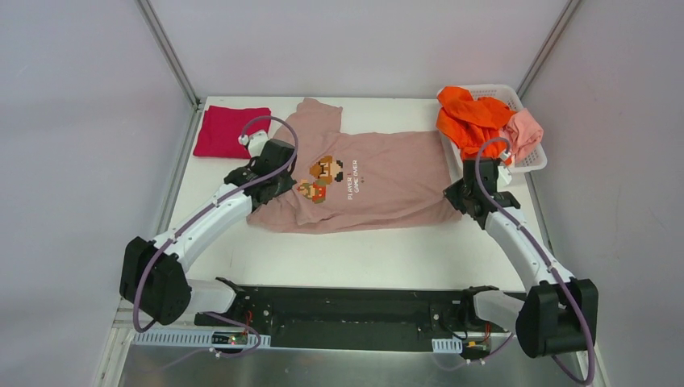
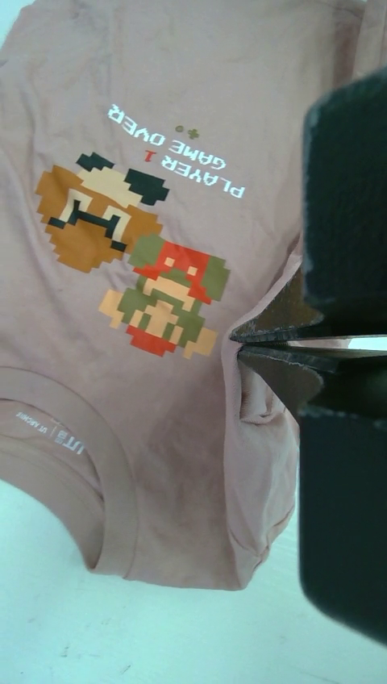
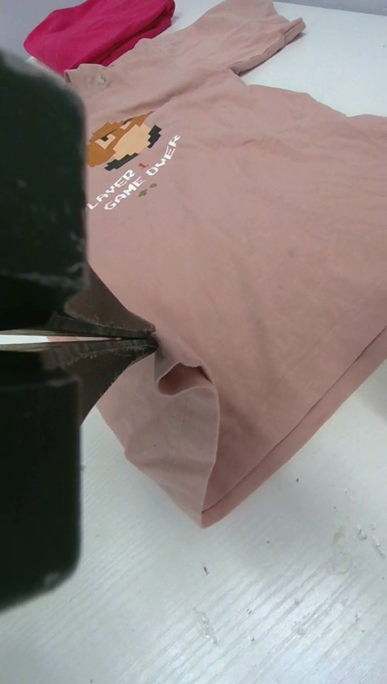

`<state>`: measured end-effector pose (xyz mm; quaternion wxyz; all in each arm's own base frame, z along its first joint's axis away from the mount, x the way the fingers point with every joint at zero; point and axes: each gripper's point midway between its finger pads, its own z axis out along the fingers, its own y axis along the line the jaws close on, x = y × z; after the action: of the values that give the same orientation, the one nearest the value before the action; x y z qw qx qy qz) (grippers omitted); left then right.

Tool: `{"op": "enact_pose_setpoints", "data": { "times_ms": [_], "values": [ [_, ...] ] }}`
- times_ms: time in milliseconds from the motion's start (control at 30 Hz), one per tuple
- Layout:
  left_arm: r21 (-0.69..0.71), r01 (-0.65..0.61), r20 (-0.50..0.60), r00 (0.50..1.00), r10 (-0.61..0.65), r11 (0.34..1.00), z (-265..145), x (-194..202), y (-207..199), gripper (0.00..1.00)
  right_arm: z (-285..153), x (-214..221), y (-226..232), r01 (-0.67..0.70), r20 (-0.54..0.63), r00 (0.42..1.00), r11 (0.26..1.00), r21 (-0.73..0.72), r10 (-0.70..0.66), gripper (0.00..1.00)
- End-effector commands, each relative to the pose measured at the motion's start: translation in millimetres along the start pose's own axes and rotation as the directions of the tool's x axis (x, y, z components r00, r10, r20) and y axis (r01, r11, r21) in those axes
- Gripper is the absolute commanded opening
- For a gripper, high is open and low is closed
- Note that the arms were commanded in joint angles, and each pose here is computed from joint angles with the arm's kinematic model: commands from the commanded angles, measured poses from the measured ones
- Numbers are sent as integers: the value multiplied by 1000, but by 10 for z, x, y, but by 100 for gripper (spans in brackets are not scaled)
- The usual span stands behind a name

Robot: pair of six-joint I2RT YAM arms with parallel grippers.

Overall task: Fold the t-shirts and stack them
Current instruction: Fold the flattened tshirt in 1/3 of the way

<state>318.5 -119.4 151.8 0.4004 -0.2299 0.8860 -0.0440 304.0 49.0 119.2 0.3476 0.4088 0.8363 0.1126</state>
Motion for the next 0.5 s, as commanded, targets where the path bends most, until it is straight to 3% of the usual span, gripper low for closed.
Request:
{"op": "enact_pose_setpoints", "data": {
  "times_ms": [0, 467],
  "values": [
    [18, -10, 24, 1000, 9, 1000, 94, -245, -106, 0, 33, -276, 282, -10, 91, 996, 998, -57, 15, 0],
    [-5, 6, 53, 999, -6, 1000, 337, -551, -54, 0, 327, -486, 474, 15, 132, 991, 1000, -10, -14, 0]
  ]
}}
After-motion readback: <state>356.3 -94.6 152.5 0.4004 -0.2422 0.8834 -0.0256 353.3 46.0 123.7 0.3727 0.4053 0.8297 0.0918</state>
